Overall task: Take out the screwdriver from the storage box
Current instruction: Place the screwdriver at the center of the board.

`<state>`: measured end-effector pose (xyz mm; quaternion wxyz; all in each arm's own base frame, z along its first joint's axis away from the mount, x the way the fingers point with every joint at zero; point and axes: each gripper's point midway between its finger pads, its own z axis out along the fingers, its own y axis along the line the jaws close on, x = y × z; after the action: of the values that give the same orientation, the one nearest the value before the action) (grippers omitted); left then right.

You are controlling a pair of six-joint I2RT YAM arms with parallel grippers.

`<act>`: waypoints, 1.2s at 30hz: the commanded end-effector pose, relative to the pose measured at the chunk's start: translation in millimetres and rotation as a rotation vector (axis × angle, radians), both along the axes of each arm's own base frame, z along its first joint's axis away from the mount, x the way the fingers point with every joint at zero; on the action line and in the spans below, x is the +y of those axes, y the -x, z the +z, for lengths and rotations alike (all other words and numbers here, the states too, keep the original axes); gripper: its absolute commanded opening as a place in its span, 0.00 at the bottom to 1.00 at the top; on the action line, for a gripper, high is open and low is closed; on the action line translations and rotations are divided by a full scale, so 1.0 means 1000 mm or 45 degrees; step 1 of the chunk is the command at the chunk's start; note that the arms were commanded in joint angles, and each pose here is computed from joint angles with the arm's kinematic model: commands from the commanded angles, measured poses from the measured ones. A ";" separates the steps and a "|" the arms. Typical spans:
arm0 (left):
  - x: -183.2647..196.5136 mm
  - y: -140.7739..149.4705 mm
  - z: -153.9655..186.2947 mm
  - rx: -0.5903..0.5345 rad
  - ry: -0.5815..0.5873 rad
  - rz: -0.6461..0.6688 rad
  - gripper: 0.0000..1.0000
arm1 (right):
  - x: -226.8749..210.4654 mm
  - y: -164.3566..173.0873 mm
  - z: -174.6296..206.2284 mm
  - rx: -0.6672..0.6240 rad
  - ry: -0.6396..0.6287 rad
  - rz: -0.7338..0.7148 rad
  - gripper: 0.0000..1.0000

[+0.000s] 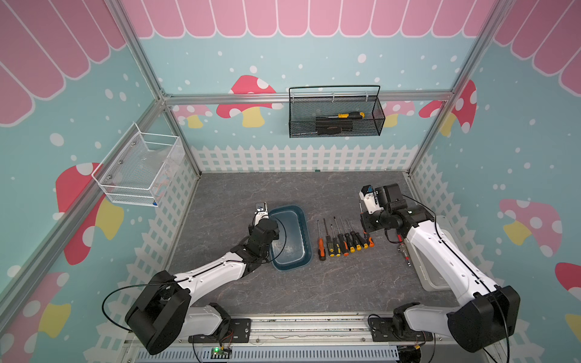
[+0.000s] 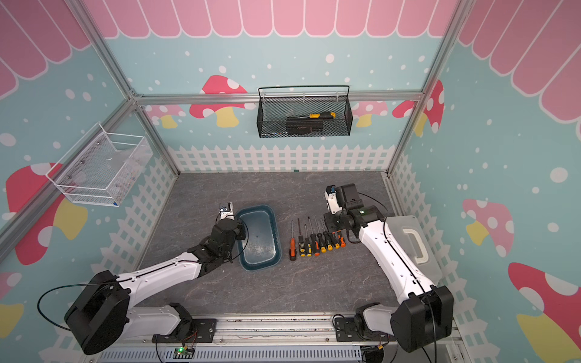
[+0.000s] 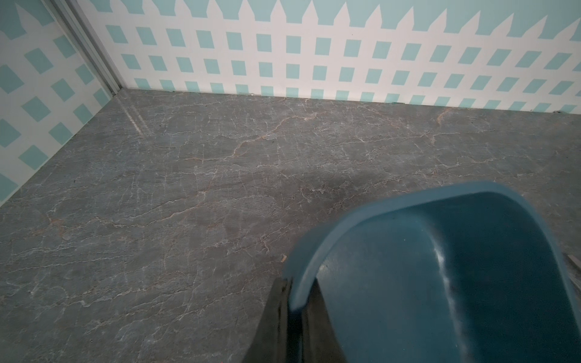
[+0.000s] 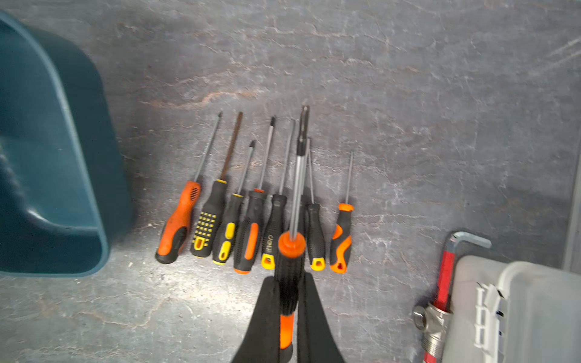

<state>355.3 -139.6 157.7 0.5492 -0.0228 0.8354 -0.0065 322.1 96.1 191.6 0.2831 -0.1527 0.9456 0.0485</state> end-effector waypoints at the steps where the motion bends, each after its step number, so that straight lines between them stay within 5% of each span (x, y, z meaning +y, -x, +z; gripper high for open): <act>1: 0.001 0.001 -0.001 0.008 -0.019 -0.017 0.00 | -0.021 0.002 -0.019 0.078 0.085 -0.021 0.00; 12: -0.001 0.001 -0.002 0.010 -0.007 -0.024 0.00 | -0.063 -0.021 -0.063 0.181 0.093 -0.144 0.00; 36: 0.000 0.002 0.000 0.007 -0.018 -0.027 0.00 | -0.082 -0.044 -0.132 0.338 0.097 -0.199 0.00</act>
<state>355.2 -141.9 157.1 0.5474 -0.0190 0.8365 -0.0124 359.8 17.1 65.0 0.1552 -0.0812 0.9845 0.0093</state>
